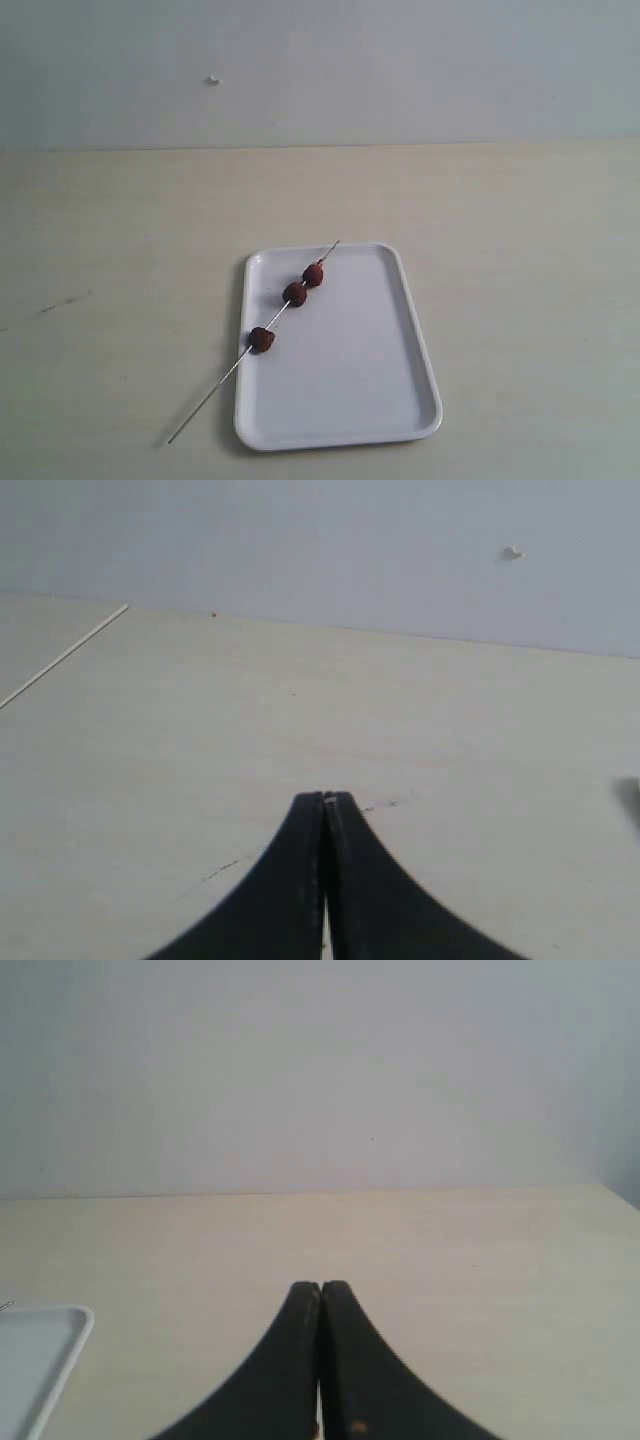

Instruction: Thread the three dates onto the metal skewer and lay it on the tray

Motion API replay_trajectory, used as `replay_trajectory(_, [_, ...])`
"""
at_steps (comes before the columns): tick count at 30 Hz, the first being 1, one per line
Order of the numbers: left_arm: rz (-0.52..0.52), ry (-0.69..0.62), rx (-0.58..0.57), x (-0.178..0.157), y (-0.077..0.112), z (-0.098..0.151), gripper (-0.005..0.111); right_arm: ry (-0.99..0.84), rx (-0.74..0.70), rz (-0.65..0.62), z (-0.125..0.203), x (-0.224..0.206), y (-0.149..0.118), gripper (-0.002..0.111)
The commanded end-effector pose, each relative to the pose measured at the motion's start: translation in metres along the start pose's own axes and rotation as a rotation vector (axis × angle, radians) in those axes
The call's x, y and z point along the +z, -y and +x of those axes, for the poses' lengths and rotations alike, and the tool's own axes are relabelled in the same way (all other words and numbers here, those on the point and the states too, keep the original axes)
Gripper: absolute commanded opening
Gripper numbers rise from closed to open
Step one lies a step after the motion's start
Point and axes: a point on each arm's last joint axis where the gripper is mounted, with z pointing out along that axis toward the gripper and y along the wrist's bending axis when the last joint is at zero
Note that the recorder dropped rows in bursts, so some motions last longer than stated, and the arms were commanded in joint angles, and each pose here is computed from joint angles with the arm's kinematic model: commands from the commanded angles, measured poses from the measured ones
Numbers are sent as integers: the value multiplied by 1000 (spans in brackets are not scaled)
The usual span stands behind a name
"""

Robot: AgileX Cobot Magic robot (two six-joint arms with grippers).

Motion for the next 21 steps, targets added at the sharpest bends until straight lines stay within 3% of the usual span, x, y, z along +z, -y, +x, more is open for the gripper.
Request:
replay_trajectory(1, [0, 7, -2, -1, 0, 0, 0, 21, -1, 1, -1, 0, 0, 0])
replay_trajectory(21, [0, 7, -2, -1, 0, 0, 0, 28, -1, 0, -1, 0, 0, 0])
